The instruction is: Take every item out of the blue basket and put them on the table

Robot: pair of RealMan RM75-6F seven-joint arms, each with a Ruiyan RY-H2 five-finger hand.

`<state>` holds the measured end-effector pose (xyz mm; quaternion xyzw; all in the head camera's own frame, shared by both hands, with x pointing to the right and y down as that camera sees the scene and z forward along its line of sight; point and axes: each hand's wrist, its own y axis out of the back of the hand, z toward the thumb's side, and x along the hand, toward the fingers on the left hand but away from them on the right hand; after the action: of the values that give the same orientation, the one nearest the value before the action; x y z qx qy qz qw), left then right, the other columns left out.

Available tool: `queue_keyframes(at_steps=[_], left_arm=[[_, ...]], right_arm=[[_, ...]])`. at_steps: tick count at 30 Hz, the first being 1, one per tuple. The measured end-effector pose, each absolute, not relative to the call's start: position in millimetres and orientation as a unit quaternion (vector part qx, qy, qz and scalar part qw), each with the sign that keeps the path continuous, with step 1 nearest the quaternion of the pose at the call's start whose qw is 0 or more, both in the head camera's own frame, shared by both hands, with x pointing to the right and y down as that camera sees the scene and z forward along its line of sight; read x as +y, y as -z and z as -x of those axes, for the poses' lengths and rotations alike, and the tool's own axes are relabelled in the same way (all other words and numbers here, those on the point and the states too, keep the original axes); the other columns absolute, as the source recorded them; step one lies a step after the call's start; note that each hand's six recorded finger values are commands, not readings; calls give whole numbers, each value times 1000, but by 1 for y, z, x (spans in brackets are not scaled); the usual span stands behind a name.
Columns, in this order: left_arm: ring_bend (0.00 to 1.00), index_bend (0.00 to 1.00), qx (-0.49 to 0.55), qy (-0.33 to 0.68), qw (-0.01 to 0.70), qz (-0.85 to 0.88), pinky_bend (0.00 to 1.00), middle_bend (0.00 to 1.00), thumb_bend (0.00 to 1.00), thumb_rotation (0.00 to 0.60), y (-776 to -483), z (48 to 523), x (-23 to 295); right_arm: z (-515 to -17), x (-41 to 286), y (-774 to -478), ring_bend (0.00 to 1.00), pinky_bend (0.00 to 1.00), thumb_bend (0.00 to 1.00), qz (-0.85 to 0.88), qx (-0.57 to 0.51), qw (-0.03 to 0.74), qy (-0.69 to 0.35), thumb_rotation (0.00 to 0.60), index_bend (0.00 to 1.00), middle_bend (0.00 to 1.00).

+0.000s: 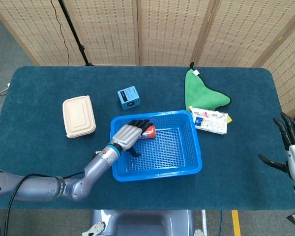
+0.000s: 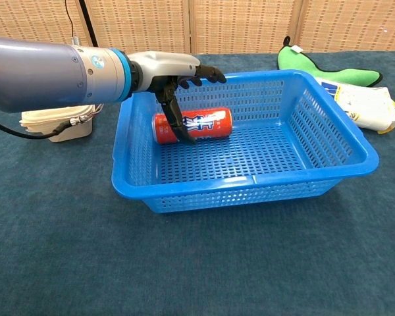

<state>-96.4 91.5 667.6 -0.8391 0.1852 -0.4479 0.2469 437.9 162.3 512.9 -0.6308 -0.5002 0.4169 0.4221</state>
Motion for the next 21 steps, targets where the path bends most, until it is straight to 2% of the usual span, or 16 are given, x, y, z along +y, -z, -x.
queue_keyframes(at_steps=[9,21], left_arm=[[0,0,167,467,239,835,66,0,125,600,-688,90,95],[0,0,121,483,225,837,66,0,125,600,-690,95,115]], right_arm=[[-439,162,-512,0,0,0,629,-501,422,-418,600,0,0],[-439,163,-509,0,0,0,630,-503,423,-413,600,0,0]])
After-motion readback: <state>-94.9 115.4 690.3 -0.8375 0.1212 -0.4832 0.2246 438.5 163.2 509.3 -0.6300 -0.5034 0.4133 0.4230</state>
